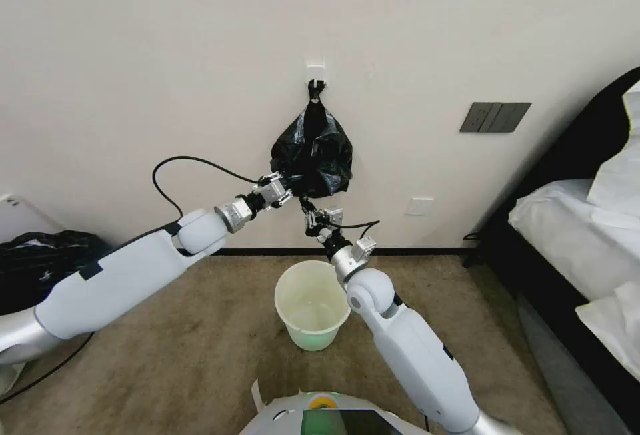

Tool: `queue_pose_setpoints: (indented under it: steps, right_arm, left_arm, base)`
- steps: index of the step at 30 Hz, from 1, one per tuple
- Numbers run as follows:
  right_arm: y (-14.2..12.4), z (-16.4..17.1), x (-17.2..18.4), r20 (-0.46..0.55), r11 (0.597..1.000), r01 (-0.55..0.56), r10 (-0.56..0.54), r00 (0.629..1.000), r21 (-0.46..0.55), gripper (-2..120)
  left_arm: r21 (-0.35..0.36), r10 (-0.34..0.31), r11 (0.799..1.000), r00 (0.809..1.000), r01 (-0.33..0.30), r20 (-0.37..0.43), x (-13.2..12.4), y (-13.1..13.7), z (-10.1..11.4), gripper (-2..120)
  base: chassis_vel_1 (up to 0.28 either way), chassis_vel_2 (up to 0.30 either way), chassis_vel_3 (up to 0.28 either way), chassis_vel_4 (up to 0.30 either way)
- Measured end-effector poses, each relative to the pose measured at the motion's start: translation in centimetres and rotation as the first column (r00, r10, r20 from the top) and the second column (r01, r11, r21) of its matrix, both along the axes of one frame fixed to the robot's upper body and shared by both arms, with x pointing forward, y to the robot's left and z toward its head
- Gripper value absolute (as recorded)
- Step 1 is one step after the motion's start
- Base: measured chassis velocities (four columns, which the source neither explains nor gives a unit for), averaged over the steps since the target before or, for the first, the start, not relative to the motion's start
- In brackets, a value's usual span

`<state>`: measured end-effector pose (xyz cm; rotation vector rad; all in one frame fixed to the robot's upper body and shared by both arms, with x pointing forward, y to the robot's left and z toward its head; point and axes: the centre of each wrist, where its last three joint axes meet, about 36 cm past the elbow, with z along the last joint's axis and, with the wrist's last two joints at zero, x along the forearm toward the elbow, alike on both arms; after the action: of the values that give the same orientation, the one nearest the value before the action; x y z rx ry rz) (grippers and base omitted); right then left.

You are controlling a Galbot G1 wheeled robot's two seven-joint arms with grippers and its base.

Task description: Place a trash bag onto the trash bin.

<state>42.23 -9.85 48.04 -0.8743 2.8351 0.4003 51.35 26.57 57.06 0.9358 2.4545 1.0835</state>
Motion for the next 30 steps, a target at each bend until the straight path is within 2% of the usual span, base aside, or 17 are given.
queue_pose_setpoints:
  steps: [2, 3, 6, 10, 13, 16, 17, 18, 19, 20, 21, 22, 25, 26, 29, 30]
  right_arm:
    - [0.0, 0.0, 0.0, 0.000, 1.000, 0.000, 0.000, 1.000, -0.001, 0]
    - [0.0, 0.0, 0.0, 0.000, 1.000, 0.000, 0.000, 1.000, -0.001, 0]
    - [-0.1, 0.1, 0.0, 0.002, 1.000, 0.000, 0.000, 1.000, 0.000, 0]
    - [-0.1, 0.2, 0.0, 0.004, 1.000, -0.001, 0.001, 1.000, 0.002, 0]
    - [-0.1, 0.2, -0.1, 0.004, 1.000, -0.002, 0.002, 1.000, 0.004, 0]
    - [-0.2, 0.4, -0.5, 0.004, 1.000, -0.006, 0.006, 1.000, 0.007, 0]
    - [-0.2, 0.4, -0.5, 0.004, 1.000, -0.006, 0.006, 1.000, 0.007, 0]
    - [-0.3, 0.5, -0.7, 0.005, 1.000, -0.007, 0.007, 1.000, 0.006, 0]
    - [-0.4, 0.6, -1.0, 0.005, 1.000, -0.010, 0.010, 1.000, 0.003, 3]
    - [-0.7, 0.7, -1.5, 0.004, 1.000, -0.012, 0.012, 1.000, -0.001, 10]
    - [-0.8, 0.7, -1.7, 0.003, 1.000, -0.014, 0.014, 1.000, -0.003, 13]
    - [-0.8, 0.7, -1.7, 0.003, 1.000, -0.014, 0.014, 1.000, -0.003, 13]
    - [-1.8, 0.9, -3.3, -0.005, 1.000, -0.019, 0.019, 1.000, -0.024, 28]
    - [-1.8, 0.9, -3.3, -0.005, 1.000, -0.019, 0.019, 1.000, -0.024, 28]
    - [-3.4, 0.8, -4.8, -0.019, 0.999, -0.003, 0.002, 1.000, -0.051, 43]
    - [-3.4, 0.8, -4.8, -0.019, 0.999, -0.003, 0.002, 1.000, -0.051, 43]
  left_arm:
    - [0.028, 0.036, 0.999, 0.999, -0.036, 0.001, 0.2, 0.1, 0.5, 11]
    - [0.028, 0.036, 0.999, 0.999, -0.036, 0.001, 0.2, 0.1, 0.5, 11]
    - [0.042, 0.084, 0.996, 0.996, -0.084, -0.004, 0.1, 0.2, 0.9, 0]
    - [0.033, 0.106, 0.994, 0.994, -0.106, -0.007, 0.0, 0.4, 1.0, 0]
    - [-0.018, 0.124, 0.992, 0.992, -0.125, -0.029, -0.4, 0.5, 0.5, 0]
    - [-0.170, 0.127, 0.976, 0.990, -0.136, -0.063, -1.2, 0.1, -0.1, 0]
    - [-0.170, 0.127, 0.976, 0.990, -0.136, -0.063, -1.2, 0.1, -0.1, 0]
    - [-0.210, 0.125, 0.968, 0.990, -0.137, -0.069, -1.4, -0.1, -0.2, 0]
    - [-0.272, 0.123, 0.952, 0.990, -0.139, -0.074, -1.8, -0.4, -0.2, 0]
    - [-0.349, 0.124, 0.926, 0.989, -0.145, -0.081, -2.3, -0.9, -0.3, 0]
    - [-0.370, 0.125, 0.917, 0.989, -0.147, -0.084, -2.4, -1.0, -0.2, 0]
    - [-0.370, 0.125, 0.917, 0.989, -0.147, -0.084, -2.4, -1.0, -0.2, 0]
    - [-0.471, 0.128, 0.868, 0.987, -0.159, -0.098, -3.3, -1.5, -0.1, 0]
    - [-0.471, 0.128, 0.868, 0.987, -0.159, -0.098, -3.3, -1.5, -0.1, 0]
    - [-0.508, 0.127, 0.846, 0.987, -0.162, -0.102, -3.9, -1.6, -0.2, 0]
    - [-0.508, 0.127, 0.846, 0.987, -0.162, -0.102, -3.9, -1.6, -0.2, 0]
  base:
    - [0.000, 0.000, 0.000, 0.000]
    - [0.000, 0.000, 0.000, 0.000]
    - [0.000, 0.000, 0.000, 0.000]
    - [0.000, 0.000, 0.000, 0.000]
    - [0.000, 0.000, 0.000, 0.000]
    - [0.000, 0.000, 0.000, 0.000]
    - [0.000, 0.000, 0.000, 0.000]
    - [0.000, 0.000, 0.000, 0.000]
    - [0.000, 0.000, 0.000, 0.000]
    - [0.000, 0.000, 0.000, 0.000]
    - [0.000, 0.000, 0.000, 0.000]
    - [0.000, 0.000, 0.000, 0.000]
    - [0.000, 0.000, 0.000, 0.000]
    - [0.000, 0.000, 0.000, 0.000]
    - [0.000, 0.000, 0.000, 0.000]
    - [0.000, 0.000, 0.000, 0.000]
